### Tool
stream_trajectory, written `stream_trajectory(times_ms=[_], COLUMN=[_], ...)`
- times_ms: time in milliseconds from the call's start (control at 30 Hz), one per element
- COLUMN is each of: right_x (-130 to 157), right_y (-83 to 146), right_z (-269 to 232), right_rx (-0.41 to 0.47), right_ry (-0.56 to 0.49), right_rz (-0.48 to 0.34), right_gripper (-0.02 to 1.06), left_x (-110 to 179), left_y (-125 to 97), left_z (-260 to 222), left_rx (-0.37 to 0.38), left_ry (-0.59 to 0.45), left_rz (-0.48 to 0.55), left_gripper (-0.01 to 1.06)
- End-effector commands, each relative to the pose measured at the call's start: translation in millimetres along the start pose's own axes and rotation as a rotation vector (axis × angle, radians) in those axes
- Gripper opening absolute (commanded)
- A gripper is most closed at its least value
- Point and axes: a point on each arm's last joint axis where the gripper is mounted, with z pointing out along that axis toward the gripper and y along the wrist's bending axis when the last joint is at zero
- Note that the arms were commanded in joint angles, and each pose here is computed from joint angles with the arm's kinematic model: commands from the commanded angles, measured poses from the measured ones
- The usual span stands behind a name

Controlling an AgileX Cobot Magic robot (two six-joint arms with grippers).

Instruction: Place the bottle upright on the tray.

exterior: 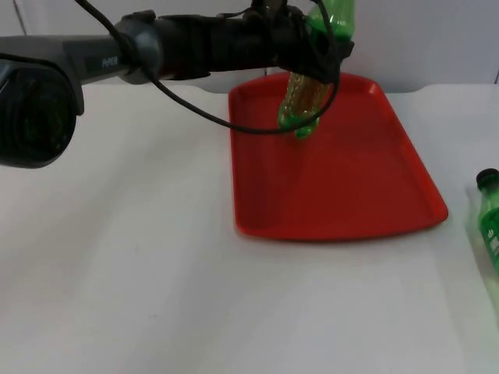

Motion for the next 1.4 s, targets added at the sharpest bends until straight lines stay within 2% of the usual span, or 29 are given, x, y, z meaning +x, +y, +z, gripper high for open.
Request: stream_trajectory(times_ms=[0,733,833,967,1000,1100,1367], right_x=[0.1,0.1,0.1,0.1,0.1,0.1,0.1], right_y=[-0.5,-0.5,-0.5,-0.5,-0.5,-0.5,-0.5], right_z=[-0.4,-0.4,-0.4,-0.4,-0.4,-0.4,-0.4], right_rx=[0.009,0.009,0.009,0.009,0.009,0.009,0.009], right_ry=[-0.007,-0.007,-0.007,-0.007,-0.007,-0.007,-0.007], right_rz=[-0.003,-0.003,-0.003,-0.003,-0.003,-0.003,-0.003], right_gripper=[1.05,1.05,1.05,1.05,1.05,1.05,1.05], left_x=[-2.6,3.9,3.9,4.9,4.9,5.0,4.7], left_y=[-2.5,-1.6,-1.6,2.6,2.6,5.8,14.1], left_z=[1.3,-0.7,-0.7,-3.4,-3.4,-7.0,-20.2], left_rx=[0.019,0.049,0.049,0.047,0.047,0.065,0.153], left_ry=[-0.023,-0.031,-0.031,-0.033,-0.033,-0.046,-0.1], left_rz=[-0.022,-0.03,-0.03,-0.038,-0.038,-0.042,-0.045], left_gripper=[0.0,0.0,0.07,0.35,0.35,0.53,0.55])
